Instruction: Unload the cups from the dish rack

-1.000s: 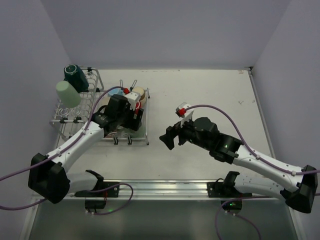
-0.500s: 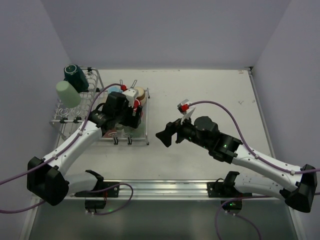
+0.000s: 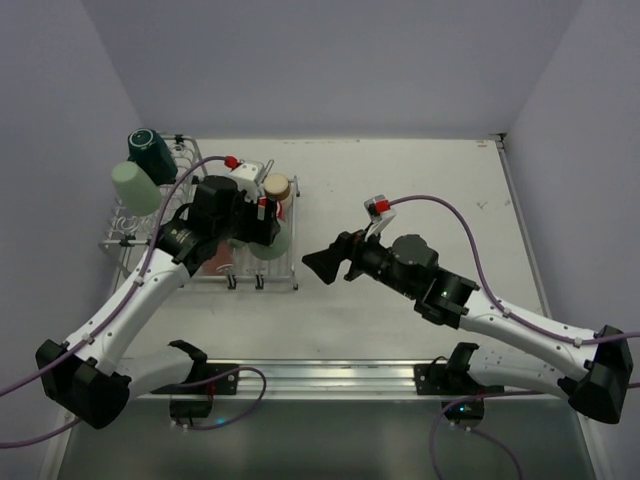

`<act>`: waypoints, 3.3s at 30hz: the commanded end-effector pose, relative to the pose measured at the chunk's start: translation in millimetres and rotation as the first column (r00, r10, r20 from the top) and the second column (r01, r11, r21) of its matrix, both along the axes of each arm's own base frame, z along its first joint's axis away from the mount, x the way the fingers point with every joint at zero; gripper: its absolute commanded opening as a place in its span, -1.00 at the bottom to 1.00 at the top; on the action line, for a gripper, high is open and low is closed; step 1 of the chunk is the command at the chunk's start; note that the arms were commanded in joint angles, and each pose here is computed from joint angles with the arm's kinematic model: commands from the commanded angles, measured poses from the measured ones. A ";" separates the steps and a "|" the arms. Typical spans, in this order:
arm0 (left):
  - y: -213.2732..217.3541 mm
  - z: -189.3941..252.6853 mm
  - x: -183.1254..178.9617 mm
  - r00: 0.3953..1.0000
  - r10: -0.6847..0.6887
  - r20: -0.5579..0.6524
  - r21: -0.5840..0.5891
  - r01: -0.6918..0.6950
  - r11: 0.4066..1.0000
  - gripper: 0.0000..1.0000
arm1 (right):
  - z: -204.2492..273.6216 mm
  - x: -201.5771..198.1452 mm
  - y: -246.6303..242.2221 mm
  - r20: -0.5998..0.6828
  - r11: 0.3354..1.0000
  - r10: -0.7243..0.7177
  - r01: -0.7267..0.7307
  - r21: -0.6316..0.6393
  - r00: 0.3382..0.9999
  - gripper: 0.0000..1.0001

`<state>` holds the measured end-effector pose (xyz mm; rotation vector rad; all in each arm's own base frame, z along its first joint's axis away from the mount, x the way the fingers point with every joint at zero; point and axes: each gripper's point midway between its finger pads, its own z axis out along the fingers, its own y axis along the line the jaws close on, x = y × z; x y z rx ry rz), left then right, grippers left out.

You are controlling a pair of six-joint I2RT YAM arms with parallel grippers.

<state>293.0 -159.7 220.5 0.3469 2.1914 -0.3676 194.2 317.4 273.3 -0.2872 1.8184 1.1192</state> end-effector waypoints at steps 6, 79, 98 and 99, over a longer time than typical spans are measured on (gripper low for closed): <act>-8.1 91.7 -2.3 0.980 0.016 0.197 -0.182 0.020 0.983 -1.00 | 16.3 11.3 19.0 -0.056 0.982 -0.015 0.025 0.187 0.998 0.86; -28.7 71.4 -82.5 0.931 -0.189 0.313 -0.376 0.304 0.875 1.00 | 18.6 135.8 -172.5 0.099 0.760 -0.509 0.500 -0.414 0.855 -1.00; -40.3 12.8 -91.1 0.917 -0.304 0.259 -0.268 0.370 0.889 1.00 | -85.2 300.5 -340.1 0.007 0.283 -0.729 0.310 -0.908 0.685 -1.00; -40.8 12.0 -91.1 0.918 -0.304 0.255 -0.265 0.368 0.891 1.00 | -91.8 302.1 -340.8 -0.008 0.289 -0.728 0.297 -0.910 0.685 -1.00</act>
